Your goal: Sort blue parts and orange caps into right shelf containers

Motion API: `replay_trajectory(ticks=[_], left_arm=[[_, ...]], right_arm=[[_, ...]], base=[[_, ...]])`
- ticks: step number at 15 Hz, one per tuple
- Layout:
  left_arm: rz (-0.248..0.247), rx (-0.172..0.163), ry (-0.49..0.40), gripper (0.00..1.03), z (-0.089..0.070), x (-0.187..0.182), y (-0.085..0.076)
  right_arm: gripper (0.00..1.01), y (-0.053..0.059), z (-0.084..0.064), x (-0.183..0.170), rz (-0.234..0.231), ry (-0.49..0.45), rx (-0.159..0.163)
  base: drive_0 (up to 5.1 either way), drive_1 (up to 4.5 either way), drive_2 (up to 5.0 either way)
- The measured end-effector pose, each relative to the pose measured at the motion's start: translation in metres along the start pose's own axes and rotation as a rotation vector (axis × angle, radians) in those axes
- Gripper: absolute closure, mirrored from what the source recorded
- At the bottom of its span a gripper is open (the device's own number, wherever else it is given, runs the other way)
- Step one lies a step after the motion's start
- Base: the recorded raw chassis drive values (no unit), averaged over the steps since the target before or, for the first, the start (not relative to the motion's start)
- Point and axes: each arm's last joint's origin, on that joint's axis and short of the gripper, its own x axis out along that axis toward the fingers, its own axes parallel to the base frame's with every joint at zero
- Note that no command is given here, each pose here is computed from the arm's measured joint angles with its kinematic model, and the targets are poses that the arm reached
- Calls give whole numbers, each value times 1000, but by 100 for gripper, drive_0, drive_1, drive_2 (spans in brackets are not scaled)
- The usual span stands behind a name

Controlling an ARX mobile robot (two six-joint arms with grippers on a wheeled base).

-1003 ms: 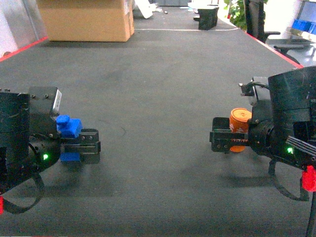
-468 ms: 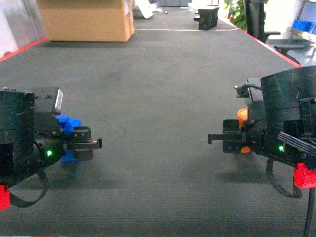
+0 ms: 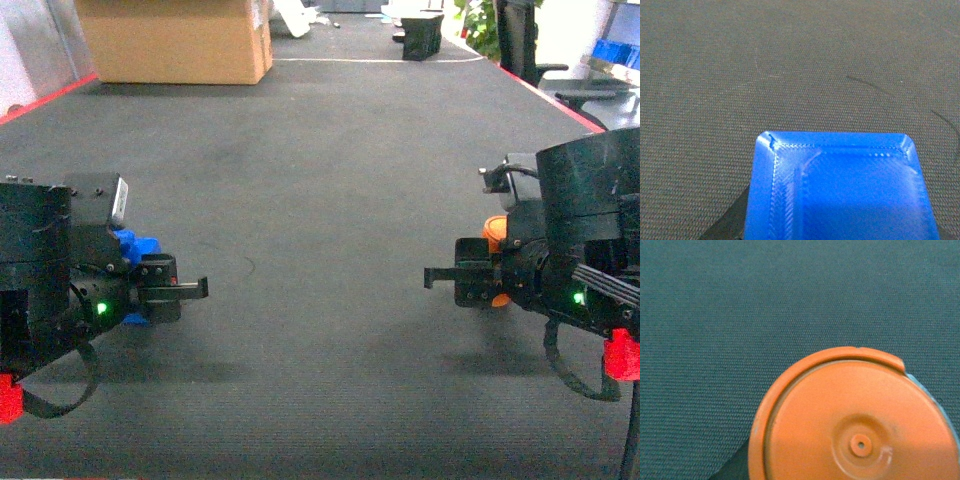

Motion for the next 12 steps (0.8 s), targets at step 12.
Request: replay_trajectory(ticks=[12], left_arm=[[161, -60, -459, 60, 52, -192, 23]], right_arm=[[55, -39, 25, -226, -65, -412, 103]], base=[[0, 0, 0]])
